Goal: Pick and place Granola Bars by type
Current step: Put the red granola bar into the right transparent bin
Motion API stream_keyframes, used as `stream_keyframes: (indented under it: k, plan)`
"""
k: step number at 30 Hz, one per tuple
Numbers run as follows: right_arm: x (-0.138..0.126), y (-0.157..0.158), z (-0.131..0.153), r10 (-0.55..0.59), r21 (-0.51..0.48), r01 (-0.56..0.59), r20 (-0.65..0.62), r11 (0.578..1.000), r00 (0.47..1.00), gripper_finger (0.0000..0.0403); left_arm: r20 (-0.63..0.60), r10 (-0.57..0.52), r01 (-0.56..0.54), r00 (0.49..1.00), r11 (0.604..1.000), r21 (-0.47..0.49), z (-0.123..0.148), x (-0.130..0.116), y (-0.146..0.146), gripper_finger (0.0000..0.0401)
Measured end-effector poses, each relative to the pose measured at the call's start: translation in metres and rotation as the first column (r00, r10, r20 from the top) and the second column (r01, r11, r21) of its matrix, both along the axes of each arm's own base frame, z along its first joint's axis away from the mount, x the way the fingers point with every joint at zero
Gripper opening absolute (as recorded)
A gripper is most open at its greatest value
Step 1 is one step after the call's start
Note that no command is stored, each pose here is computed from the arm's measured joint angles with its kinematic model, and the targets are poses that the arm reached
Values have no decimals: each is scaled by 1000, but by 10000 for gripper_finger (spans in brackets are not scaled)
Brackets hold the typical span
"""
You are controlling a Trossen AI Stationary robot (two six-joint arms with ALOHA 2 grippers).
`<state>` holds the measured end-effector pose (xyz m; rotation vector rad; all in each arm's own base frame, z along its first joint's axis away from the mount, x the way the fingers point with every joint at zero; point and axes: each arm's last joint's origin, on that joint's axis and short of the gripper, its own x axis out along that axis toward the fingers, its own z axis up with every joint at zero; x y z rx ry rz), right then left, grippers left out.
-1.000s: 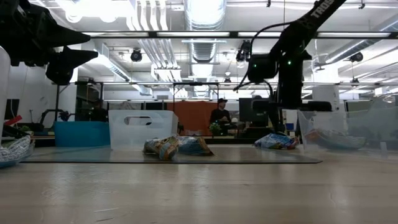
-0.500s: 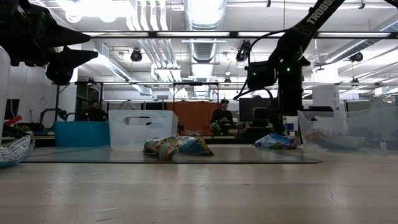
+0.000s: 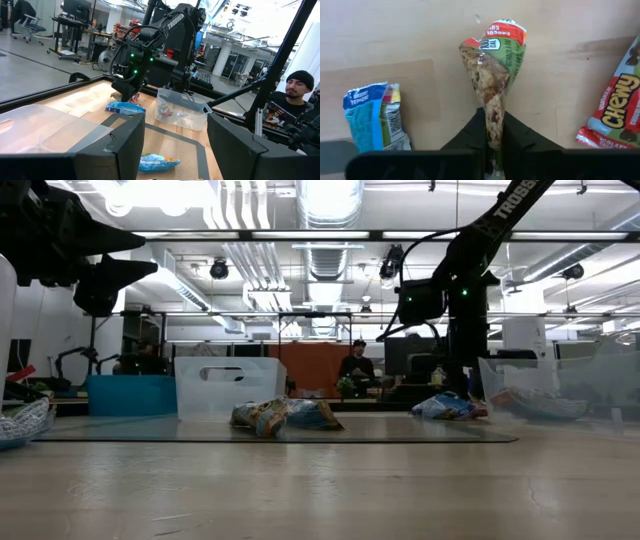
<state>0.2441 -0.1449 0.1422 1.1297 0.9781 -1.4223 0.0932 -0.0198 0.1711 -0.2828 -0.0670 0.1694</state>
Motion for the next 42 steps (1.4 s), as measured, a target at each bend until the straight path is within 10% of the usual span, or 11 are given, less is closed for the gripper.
stream_keyframes:
  k: [27, 42]
  plan:
    - [12, -10, 114, 361, -48, -364, -55, 930, 931, 13, 0, 0, 0, 1000, 1000, 0, 0, 0, 0, 197]
    - [8, 6, 191, 624, 3, -628, -119, 778, 773, 13, 0, 0, 0, 1000, 1000, 0, 0, 0, 0, 197]
